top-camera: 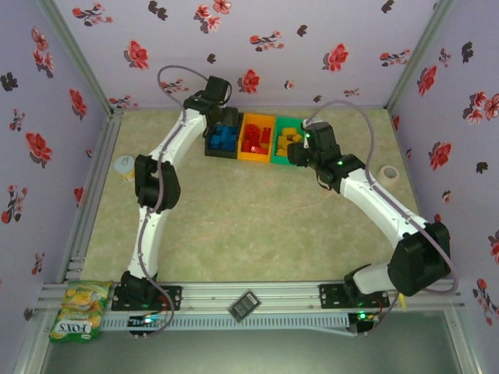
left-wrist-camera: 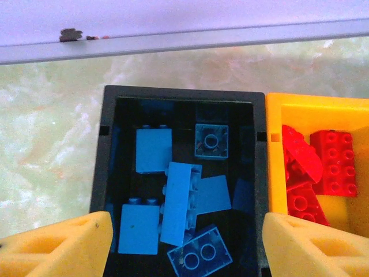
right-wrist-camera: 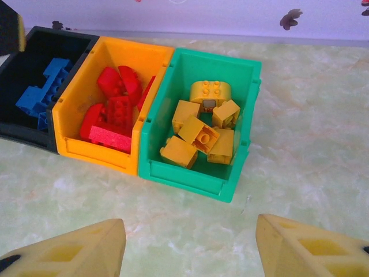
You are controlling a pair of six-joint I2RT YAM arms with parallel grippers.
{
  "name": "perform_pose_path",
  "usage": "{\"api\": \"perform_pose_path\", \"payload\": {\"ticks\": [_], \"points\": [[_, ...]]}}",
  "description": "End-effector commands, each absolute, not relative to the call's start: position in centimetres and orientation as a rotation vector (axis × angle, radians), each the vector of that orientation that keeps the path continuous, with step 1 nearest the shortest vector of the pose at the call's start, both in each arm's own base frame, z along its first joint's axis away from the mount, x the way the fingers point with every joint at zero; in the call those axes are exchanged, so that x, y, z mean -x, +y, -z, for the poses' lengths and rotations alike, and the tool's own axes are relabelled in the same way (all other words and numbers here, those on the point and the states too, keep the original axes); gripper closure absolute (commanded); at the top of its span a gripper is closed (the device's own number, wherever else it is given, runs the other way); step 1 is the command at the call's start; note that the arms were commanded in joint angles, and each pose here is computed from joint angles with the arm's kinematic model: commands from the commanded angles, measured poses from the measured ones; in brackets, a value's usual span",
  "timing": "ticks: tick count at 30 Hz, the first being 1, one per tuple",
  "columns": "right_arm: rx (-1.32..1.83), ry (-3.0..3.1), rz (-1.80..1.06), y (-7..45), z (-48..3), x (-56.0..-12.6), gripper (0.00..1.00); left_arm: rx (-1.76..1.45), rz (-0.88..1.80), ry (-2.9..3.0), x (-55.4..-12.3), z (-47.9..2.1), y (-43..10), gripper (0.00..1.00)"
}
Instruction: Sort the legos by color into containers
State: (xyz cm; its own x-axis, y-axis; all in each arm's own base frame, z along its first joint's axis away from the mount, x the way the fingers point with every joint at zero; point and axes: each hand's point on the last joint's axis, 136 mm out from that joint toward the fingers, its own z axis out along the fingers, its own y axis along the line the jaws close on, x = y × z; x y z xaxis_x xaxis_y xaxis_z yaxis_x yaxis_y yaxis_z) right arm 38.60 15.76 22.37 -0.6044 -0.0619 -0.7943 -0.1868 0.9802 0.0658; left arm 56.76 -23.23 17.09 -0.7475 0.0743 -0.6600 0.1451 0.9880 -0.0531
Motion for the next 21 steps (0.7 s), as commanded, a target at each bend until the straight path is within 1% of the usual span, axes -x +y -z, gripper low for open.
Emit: {"api": "perform_pose_path", "payload": {"ticks": [1, 5, 9, 11, 13, 15, 18, 21], "points": [[0.15, 2.201, -0.193, 15.9, -23.3, -39.0, 0.37, -0.132, 0.103, 2.285, -55.8, -24.9, -21.4, 0.27], [0.142, 2.203, -0.188, 15.7, -23.7, -38.7, 0.33, -0.11, 0.084, 2.231, -54.2, -28.8, -20.1, 0.21], [0.127, 2.189, -0.143, 14.5, -24.5, -37.9, 0.24, -0.093, 0.102, 2.189, -52.2, -31.7, -19.3, 0.15], [0.125, 2.182, -0.117, 13.9, -25.0, -37.6, 0.14, -0.083, 0.101, 2.17, -51.4, -32.5, -18.7, 0.13], [0.129, 2.184, -0.093, 13.5, -25.3, -37.2, 0.07, -0.075, 0.098, 2.154, -50.4, -33.2, -18.1, 0.1], [0.129, 2.182, -0.069, 13.0, -25.9, -36.9, 0.01, -0.073, 0.084, 2.14, -49.5, -33.8, -17.5, 0.0], [0.128, 2.179, -0.073, 12.6, -26.8, -36.5, 0.01, -0.077, 0.041, 2.139, -48.3, -34.4, -16.4, 0.0], [0.085, 2.144, -0.099, 12.1, -28.9, -35.9, 0.01, -0.073, -0.034, 2.171, -47.0, -34.2, -14.9, 0.0]]}}
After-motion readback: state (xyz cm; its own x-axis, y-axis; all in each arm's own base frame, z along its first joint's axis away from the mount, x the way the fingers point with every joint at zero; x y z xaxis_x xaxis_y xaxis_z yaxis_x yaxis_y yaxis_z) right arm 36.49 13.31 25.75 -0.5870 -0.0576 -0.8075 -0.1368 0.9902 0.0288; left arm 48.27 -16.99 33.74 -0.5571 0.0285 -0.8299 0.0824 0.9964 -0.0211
